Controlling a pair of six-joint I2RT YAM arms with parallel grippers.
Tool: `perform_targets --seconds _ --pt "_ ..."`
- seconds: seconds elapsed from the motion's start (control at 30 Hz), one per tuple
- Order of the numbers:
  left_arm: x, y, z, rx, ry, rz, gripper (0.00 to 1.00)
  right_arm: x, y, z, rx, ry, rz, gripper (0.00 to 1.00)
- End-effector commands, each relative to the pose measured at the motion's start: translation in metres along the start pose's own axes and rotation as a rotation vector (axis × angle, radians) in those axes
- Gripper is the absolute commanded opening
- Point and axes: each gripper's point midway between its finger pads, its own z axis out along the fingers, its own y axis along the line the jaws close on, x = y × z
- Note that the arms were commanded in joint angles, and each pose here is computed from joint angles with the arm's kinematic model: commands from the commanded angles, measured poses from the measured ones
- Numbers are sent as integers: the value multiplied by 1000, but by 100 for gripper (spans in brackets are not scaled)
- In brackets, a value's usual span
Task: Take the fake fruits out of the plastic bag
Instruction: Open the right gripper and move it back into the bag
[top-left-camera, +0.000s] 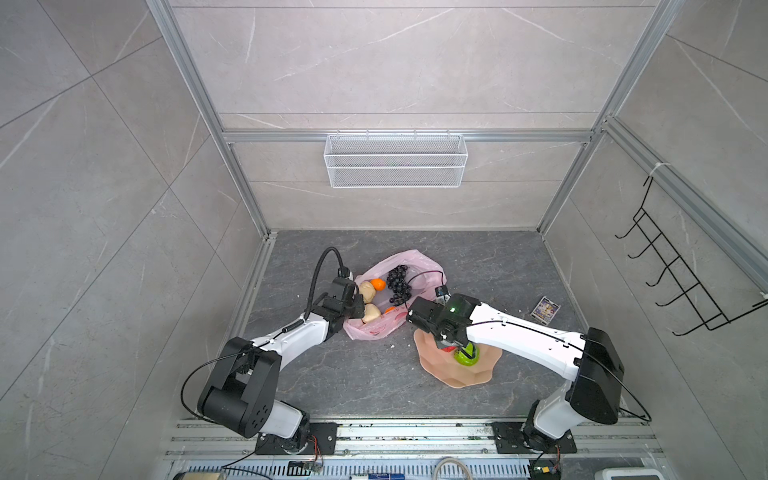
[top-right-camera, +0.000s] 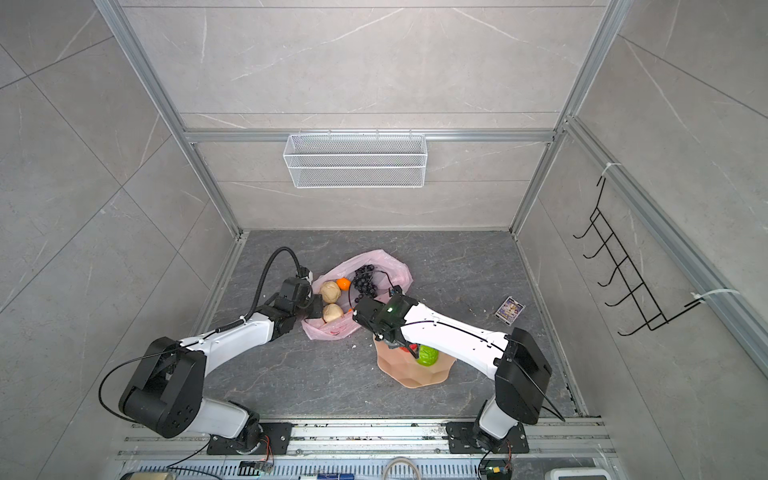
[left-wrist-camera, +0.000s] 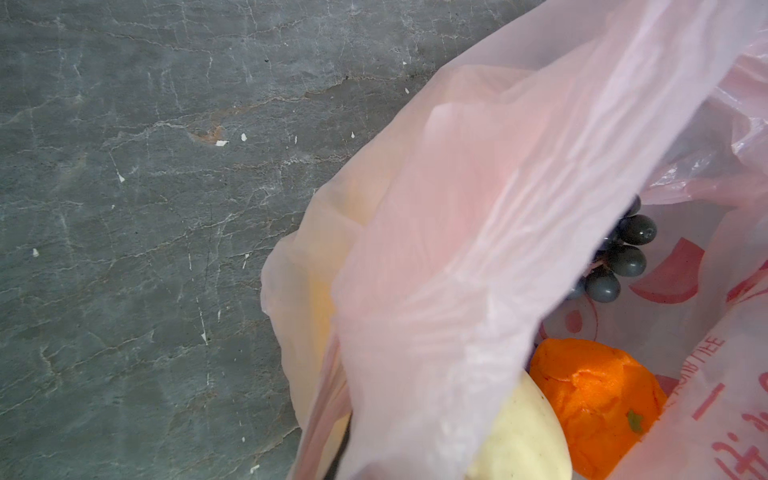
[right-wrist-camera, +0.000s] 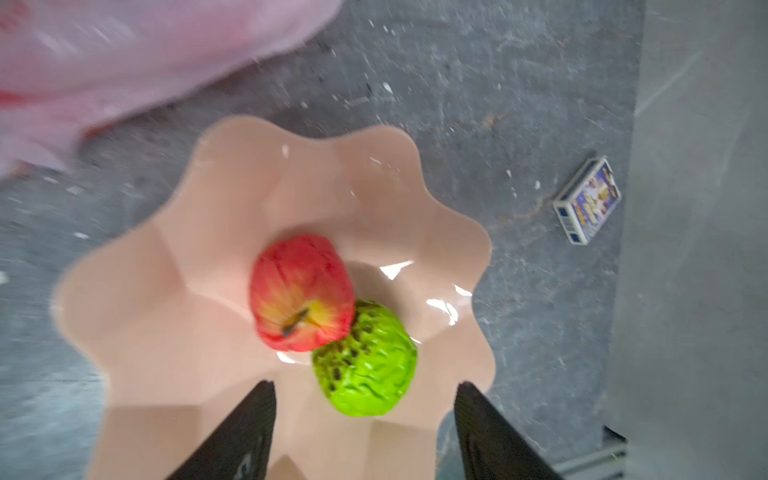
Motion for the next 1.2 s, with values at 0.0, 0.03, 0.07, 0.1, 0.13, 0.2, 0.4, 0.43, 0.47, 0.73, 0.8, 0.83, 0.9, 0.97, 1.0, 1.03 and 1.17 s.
perform_targets --seconds 0.0,0.03,0.07,0.1,0.13,0.2,0.4,0.43,0.47,0.73,0.8,0.83,0.9,0.97,1.0,1.03,1.17 --pt "-19 -4 -11 16 -78 -26 0 -40 47 -9 -164 -94 41 71" --pt "-19 -2 -12 11 -82 -30 0 -49 61 -9 -201 -105 40 71" --pt "-19 -1 -13 6 -86 -36 0 -57 74 -8 -232 -115 38 71" --pt "-20 -1 -15 5 -91 -41 0 -65 85 -8 -258 -119 37 71" --pt "-19 1 -15 2 -93 -50 0 -73 98 -7 -286 -119 33 71" --pt "-17 2 -16 1 -85 -83 0 -85 123 -6 -345 -110 22 71" --pt "-2 1 -5 16 5 -188 0 -105 172 14 -435 -56 22 71" --pt "1 1 -2 20 19 -193 0 -106 178 20 -451 -43 29 71" --pt "5 2 0 22 31 -206 0 -106 184 23 -477 -31 36 71" --pt "19 32 15 65 70 -377 0 -122 205 38 -573 29 57 70" --pt "16 34 13 54 60 -355 0 -123 209 45 -573 49 60 70" --pt "14 34 11 54 51 -352 0 -123 212 47 -575 55 51 71" --pt "13 33 11 61 45 -349 0 -122 215 51 -565 74 38 71" --pt "12 31 11 72 48 -346 0 -119 215 59 -530 95 27 72" --pt "12 30 11 76 48 -346 0 -119 214 61 -514 98 21 72" --pt "12 29 10 80 48 -343 0 -118 213 67 -491 107 10 72" --pt "9 28 9 87 41 -341 0 -113 212 78 -439 136 -18 73"
